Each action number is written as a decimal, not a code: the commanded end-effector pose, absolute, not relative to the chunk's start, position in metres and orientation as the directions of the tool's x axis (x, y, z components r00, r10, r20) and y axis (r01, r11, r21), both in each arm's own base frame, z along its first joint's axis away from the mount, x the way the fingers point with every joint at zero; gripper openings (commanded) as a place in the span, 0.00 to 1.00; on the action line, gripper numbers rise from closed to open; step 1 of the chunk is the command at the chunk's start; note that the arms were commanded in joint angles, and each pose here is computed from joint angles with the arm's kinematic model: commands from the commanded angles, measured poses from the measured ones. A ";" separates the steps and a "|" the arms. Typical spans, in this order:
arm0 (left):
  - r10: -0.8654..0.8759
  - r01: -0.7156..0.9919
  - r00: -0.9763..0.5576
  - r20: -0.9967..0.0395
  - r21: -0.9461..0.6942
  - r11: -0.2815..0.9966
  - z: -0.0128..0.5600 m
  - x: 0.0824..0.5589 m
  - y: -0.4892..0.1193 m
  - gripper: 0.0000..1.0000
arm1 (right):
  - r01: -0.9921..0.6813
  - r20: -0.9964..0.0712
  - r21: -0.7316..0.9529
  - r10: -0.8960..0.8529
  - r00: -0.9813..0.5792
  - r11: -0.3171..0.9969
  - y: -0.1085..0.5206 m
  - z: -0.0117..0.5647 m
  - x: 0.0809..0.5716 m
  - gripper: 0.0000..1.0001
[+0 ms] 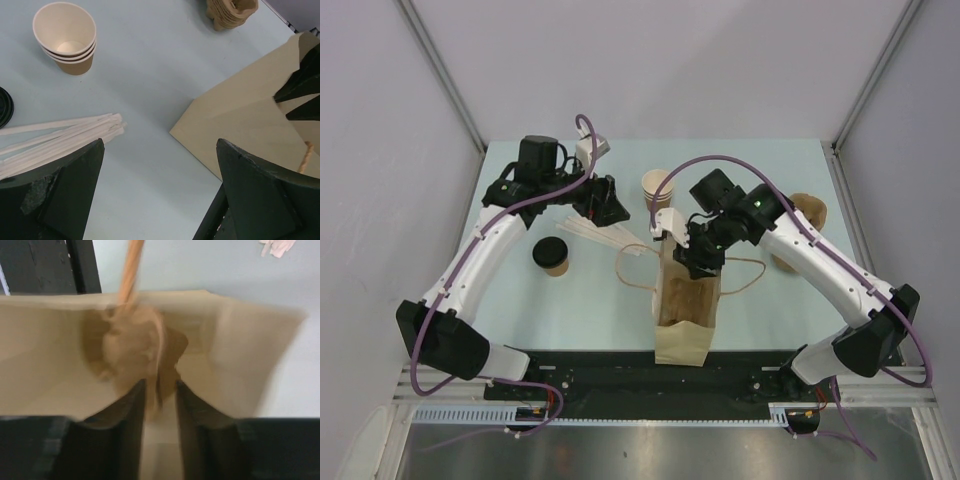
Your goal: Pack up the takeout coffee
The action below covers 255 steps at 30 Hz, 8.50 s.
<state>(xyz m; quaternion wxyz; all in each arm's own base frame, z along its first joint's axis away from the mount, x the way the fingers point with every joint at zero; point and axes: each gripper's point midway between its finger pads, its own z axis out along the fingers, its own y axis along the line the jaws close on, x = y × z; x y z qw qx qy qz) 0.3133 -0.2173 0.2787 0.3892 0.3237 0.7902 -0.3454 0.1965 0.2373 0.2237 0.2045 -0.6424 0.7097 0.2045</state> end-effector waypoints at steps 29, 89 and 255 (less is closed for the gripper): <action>0.194 0.759 -0.407 -0.893 -0.212 0.615 0.309 0.322 -0.191 1.00 | -0.901 -0.636 -0.378 -0.767 0.084 0.215 0.242 0.317 0.272 0.93; 0.293 0.347 -0.823 -0.486 -0.023 0.937 0.145 0.319 -0.028 0.99 | -0.837 -0.679 -0.334 -0.727 -0.105 0.433 0.248 0.300 0.297 0.00; 0.796 0.954 0.042 -0.604 0.262 0.149 0.281 0.233 -0.291 0.00 | -0.683 -0.525 0.425 -0.454 -0.720 0.594 0.208 0.269 0.238 0.19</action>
